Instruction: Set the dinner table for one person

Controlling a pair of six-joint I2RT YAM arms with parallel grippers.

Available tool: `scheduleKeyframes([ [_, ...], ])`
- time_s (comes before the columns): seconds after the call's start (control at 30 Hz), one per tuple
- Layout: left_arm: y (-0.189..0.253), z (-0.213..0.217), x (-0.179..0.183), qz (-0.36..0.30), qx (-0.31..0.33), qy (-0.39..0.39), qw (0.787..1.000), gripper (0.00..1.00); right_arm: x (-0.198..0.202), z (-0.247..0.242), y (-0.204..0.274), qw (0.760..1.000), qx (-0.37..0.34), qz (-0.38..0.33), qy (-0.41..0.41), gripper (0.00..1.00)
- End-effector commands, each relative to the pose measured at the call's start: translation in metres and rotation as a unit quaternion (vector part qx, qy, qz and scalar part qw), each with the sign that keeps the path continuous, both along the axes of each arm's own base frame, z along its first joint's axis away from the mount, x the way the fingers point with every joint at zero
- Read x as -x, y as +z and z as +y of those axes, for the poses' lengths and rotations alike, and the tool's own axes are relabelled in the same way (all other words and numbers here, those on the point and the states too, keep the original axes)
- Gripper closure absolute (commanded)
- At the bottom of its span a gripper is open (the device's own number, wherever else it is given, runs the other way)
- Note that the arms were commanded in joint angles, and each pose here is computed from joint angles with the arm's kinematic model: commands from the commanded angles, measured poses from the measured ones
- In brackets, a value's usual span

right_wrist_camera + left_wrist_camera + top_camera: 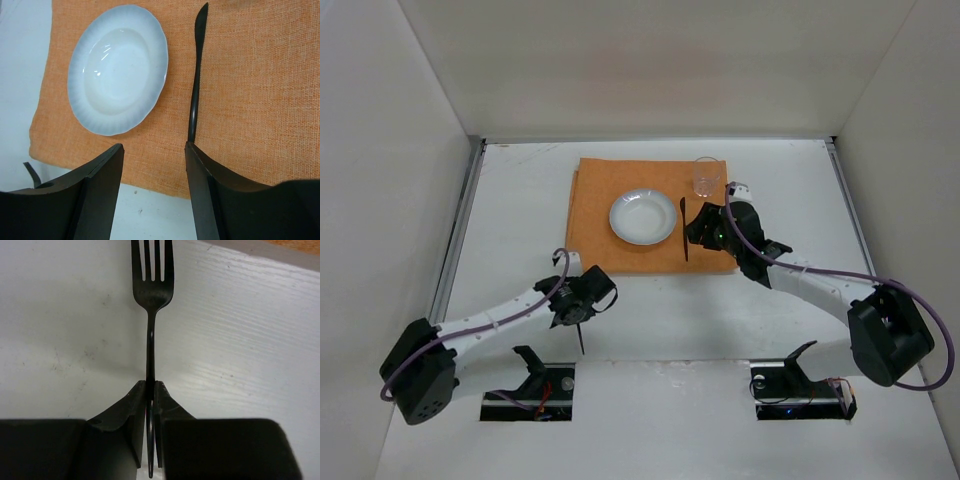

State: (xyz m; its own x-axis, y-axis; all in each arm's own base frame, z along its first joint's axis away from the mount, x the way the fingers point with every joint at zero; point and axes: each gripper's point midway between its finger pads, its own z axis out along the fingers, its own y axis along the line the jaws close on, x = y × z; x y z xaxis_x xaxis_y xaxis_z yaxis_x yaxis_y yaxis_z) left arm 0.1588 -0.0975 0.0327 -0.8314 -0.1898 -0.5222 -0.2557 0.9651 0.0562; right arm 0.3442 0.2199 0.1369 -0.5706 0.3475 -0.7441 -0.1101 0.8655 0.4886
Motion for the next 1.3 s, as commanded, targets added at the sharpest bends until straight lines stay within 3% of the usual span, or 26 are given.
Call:
scheduleKeyframes([
  [0.0,0.035,-0.006,-0.002,-0.029,0.022,0.004,0.999,0.99,-0.008,0.005,0.018,0.999,-0.026,-0.028,0.001,0.42],
  [0.2,0.096,-0.02,-0.029,-0.111,0.023,-0.021,0.993,0.99,-0.01,0.0,0.022,0.999,-0.036,-0.034,-0.009,0.42],
  [0.4,0.117,-0.063,-0.097,-0.187,0.012,-0.095,0.978,0.96,-0.015,-0.018,0.019,0.997,-0.053,-0.038,-0.046,0.42],
  [0.57,0.102,-0.08,-0.155,-0.182,0.028,-0.129,0.974,0.96,-0.017,-0.028,0.017,0.996,-0.058,-0.036,-0.064,0.42],
  [0.8,0.111,-0.068,-0.222,-0.181,0.001,-0.142,0.973,0.95,-0.02,-0.025,0.009,0.996,-0.051,-0.029,-0.062,0.42],
  [1.03,0.07,-0.075,-0.244,-0.126,-0.012,-0.16,0.979,0.95,-0.022,-0.024,0.002,0.997,-0.045,-0.021,-0.062,0.42],
  [1.27,0.064,-0.069,-0.256,-0.12,-0.029,-0.156,0.98,0.95,-0.023,-0.023,-0.001,0.997,-0.043,-0.018,-0.06,0.42],
])
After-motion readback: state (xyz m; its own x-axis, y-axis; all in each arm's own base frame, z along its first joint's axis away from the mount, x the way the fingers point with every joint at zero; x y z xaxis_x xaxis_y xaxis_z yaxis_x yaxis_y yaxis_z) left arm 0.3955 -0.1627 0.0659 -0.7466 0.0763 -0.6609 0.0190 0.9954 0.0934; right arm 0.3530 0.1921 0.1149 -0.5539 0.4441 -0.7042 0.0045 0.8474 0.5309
